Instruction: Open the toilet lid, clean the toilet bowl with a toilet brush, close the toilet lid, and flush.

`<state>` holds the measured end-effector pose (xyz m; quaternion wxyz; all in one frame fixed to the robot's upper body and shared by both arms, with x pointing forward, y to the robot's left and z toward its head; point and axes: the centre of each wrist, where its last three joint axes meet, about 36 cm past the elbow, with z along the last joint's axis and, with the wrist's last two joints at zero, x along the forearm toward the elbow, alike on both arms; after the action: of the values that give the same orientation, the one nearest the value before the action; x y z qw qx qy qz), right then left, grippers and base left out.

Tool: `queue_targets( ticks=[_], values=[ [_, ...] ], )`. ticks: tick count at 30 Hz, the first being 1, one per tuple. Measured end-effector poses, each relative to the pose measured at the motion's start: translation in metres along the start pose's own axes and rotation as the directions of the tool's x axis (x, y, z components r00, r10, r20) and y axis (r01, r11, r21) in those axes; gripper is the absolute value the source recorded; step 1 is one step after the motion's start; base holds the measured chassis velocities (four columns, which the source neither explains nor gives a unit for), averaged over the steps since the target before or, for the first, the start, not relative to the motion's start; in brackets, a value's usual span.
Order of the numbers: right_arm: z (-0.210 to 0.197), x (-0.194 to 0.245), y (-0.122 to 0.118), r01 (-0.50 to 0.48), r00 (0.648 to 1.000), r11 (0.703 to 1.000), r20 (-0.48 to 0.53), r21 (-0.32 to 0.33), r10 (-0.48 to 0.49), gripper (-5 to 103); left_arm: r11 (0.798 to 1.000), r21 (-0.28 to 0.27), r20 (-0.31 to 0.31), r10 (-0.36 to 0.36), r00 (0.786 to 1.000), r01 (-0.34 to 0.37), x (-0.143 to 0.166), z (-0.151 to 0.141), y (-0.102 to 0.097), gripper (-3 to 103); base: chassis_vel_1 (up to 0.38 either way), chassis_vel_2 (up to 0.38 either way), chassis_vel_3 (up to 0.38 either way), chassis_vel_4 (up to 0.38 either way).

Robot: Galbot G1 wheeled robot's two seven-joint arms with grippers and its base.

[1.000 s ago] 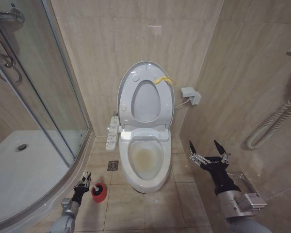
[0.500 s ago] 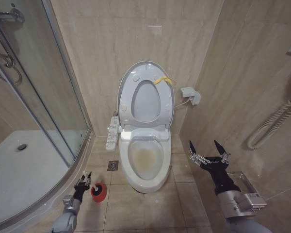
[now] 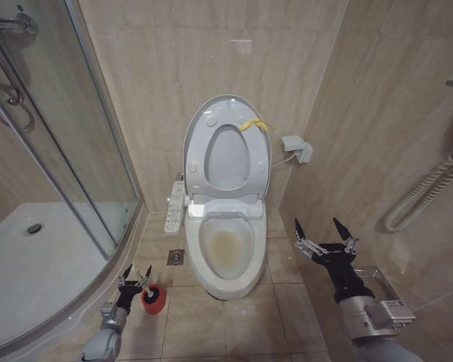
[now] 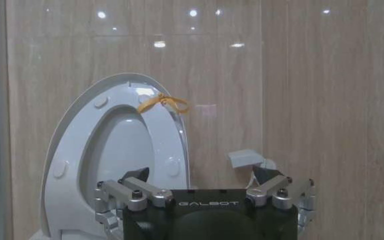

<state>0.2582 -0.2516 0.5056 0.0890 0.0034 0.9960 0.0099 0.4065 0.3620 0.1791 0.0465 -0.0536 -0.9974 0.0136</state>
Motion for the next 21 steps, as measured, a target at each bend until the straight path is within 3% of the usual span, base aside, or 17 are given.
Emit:
queue_targets(
  ticks=[2, 3, 4, 7, 9, 11, 13, 14, 17, 18, 20, 21],
  values=[
    [0.0, 0.0, 0.0, 0.0, 1.0, 1.0, 0.0, 0.0, 0.0, 100, 1.0, 0.0, 0.013, 0.006, 1.0, -0.006, 0.0, -0.003, -0.002, 80, 0.0, 0.0, 0.0, 0.0],
    [0.0, 0.0, 0.0, 0.0, 1.0, 1.0, 0.0, 0.0, 0.0, 100, 1.0, -0.002, 0.052, 0.022, 0.998, -0.022, 0.002, -0.013, -0.007, 80, 0.0, 0.0, 0.0, 0.0],
    [0.0, 0.0, 0.0, 0.0, 1.0, 1.0, 0.0, 0.0, 0.0, 100, 1.0, -0.004, 0.073, 0.026, 0.997, -0.026, 0.004, -0.023, -0.011, 99, 0.0, 0.0, 0.0, 0.0],
    [0.0, 0.0, 0.0, 0.0, 1.0, 1.0, 0.0, 0.0, 0.0, 100, 1.0, 0.007, 0.091, 0.03, 0.995, -0.03, 0.009, -0.047, -0.022, 99, 0.0, 0.0, 0.0, 0.0],
    [0.0, 0.0, 0.0, 0.0, 1.0, 1.0, 0.0, 0.0, 0.0, 100, 0.999, 0.026, 0.143, 0.038, 0.989, -0.042, 0.017, -0.087, -0.042, 99, 0.0, 0.0, 0.0, 0.0],
    [0.0, 0.0, 0.0, 0.0, 1.0, 1.0, 0.0, 0.0, 0.0, 100, 0.998, 0.033, 0.16, 0.039, 0.986, -0.045, 0.021, -0.102, -0.049, 99, 0.0, 0.0, 0.0, 0.0],
    [0.0, 0.0, 0.0, 0.0, 1.0, 1.0, 0.0, 0.0, 0.0, 100, 0.997, 0.062, 0.215, 0.022, 0.976, -0.036, 0.04, -0.154, -0.07, 100, 0.0, 0.0, 0.0, 0.0],
    [0.0, 0.0, 0.0, 0.0, 1.0, 1.0, 0.0, 0.0, 0.0, 100, 0.997, 0.062, 0.215, 0.022, 0.976, -0.036, 0.04, -0.154, -0.07, 100, 0.0, 0.0, 0.0, 0.0],
    [0.0, 0.0, 0.0, 0.0, 1.0, 1.0, 0.0, 0.0, 0.0, 100, 0.995, 0.096, 0.247, -0.055, 0.968, 0.032, 0.079, -0.218, -0.092, 100, 0.0, 0.0, 0.0, 0.0],
    [0.0, 0.0, 0.0, 0.0, 1.0, 1.0, 0.0, 0.0, 0.0, 100, 0.995, 0.096, 0.247, -0.055, 0.968, 0.032, 0.079, -0.218, -0.092, 100, 0.0, 0.0, 0.0, 0.0],
    [0.0, 0.0, 0.0, 0.0, 1.0, 1.0, 0.0, 0.0, 0.0, 100, 0.994, 0.092, 0.231, -0.076, 0.97, 0.056, 0.123, -0.257, -0.102, 100, 0.0, 0.0, 0.0, 0.0],
    [0.0, 0.0, 0.0, 0.0, 1.0, 1.0, 0.0, 0.0, 0.0, 100, 0.994, 0.092, 0.231, -0.076, 0.97, 0.056, 0.123, -0.257, -0.102, 100, 0.0, 0.0, 0.0, 0.0]
  ],
)
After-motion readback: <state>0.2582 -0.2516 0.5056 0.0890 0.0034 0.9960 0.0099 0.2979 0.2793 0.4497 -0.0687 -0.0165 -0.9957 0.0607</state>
